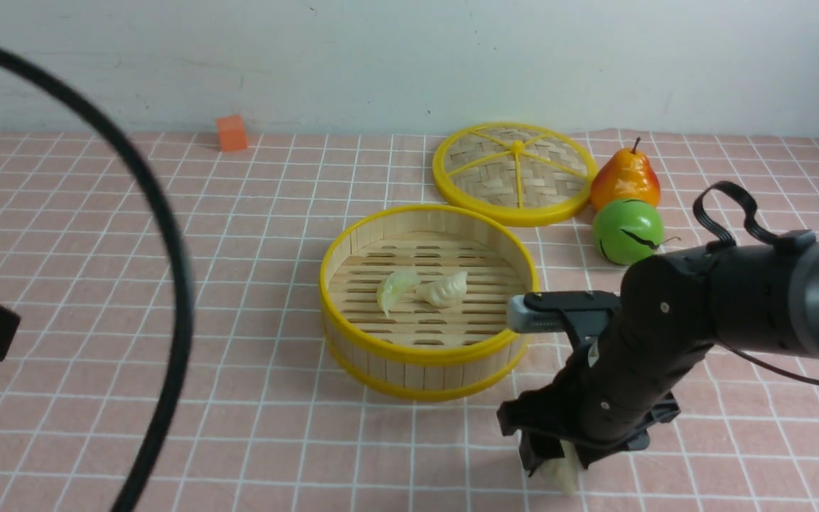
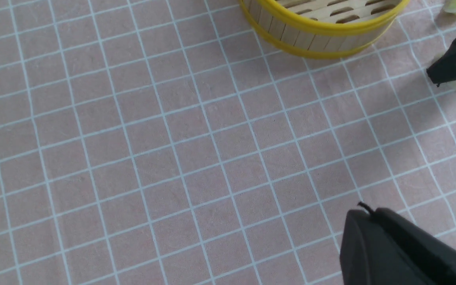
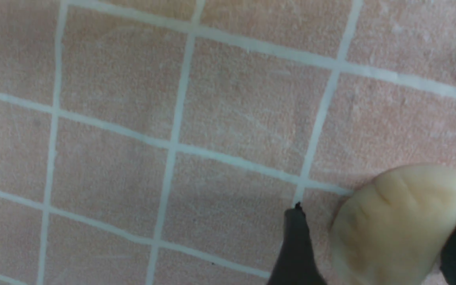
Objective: Put the dumplings into the steamer on the table with the pink tablecloth.
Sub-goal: 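Reach for and grasp a dumpling lying on the table beside the steamer, then place the dumpling in the bamboo steamer basket with the right gripper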
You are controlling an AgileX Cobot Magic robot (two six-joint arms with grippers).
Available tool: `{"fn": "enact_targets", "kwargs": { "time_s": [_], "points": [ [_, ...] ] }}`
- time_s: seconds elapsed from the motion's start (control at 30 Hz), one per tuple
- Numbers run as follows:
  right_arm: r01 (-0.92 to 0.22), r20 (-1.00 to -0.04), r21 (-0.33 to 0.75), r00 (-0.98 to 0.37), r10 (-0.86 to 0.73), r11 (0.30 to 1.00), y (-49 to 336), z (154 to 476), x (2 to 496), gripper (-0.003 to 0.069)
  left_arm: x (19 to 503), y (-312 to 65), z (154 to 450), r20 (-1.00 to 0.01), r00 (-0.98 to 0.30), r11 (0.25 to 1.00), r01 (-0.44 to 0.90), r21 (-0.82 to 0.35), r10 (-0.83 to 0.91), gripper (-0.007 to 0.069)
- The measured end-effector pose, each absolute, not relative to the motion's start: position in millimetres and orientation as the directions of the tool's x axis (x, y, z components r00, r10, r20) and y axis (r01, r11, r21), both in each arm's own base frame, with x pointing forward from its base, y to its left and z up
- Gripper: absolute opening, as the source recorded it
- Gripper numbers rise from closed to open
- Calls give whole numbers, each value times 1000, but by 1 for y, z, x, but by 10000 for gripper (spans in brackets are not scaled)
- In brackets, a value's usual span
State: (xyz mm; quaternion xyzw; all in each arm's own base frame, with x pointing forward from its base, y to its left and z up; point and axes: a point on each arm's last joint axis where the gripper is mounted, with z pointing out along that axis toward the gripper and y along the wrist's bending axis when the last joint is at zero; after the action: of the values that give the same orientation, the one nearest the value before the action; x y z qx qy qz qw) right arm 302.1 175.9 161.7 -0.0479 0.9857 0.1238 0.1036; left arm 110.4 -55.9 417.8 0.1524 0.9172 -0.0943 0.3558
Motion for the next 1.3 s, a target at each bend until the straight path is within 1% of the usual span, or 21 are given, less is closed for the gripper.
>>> {"fn": "enact_targets", "kwargs": {
  "time_s": [0.1,0.23,0.33,0.4,0.43,0.47,0.53,0.7,0.83,0.97,1.07,1.13,1.17,1.2,1.3],
  "points": [
    [-123,-220,231,-973,-71,965,177,161,304,392,96,-48,419,-710,-675,935,348,-68,200,-14],
    [-141,-215,209,-972,-95,968,175,161,304,234,85,-41,423,-739,-648,934,349,-72,185,-14],
    [-154,-209,196,-972,-112,969,174,161,304,233,84,-40,423,-742,-645,934,349,-72,184,-14],
    [-182,-186,172,-971,-149,968,174,164,303,234,84,-40,422,-739,-647,935,349,-71,185,-14],
    [-225,-166,141,-966,-201,964,174,170,302,234,85,-41,420,-733,-653,935,348,-70,189,-14],
    [-254,-168,128,-958,-232,959,176,178,303,234,85,-41,418,-729,-658,935,348,-69,191,-14],
    [-320,-217,111,-932,-291,941,182,204,307,234,86,-41,414,-720,-665,935,347,-67,196,-14],
    [-439,-420,104,-833,-361,892,208,278,326,234,87,-42,410,-711,-674,936,346,-64,200,-14],
    [-470,-490,109,-792,-364,876,228,296,342,234,87,-42,409,-712,-673,936,347,-64,201,-14],
    [-485,-483,109,-789,-380,868,252,276,365,234,87,-42,409,-713,-672,936,347,-65,200,-14],
    [-488,-465,107,-795,-390,866,267,253,382,234,87,-42,409,-713,-672,936,347,-65,200,-14],
    [-486,-446,105,-803,-395,868,274,235,392,234,87,-42,409,-713,-672,936,347,-65,200,-14],
    [-486,-443,105,-804,-396,868,275,232,394,234,87,-42,409,-713,-672,936,347,-65,200,-14],
    [-484,-430,104,-810,-400,869,279,220,399,234,87,-42,409,-713,-672,936,347,-65,200,-14],
    [-483,-420,102,-814,-403,869,283,206,406,234,87,-42,409,-713,-672,936,347,-65,200,-14]
  ]
}}
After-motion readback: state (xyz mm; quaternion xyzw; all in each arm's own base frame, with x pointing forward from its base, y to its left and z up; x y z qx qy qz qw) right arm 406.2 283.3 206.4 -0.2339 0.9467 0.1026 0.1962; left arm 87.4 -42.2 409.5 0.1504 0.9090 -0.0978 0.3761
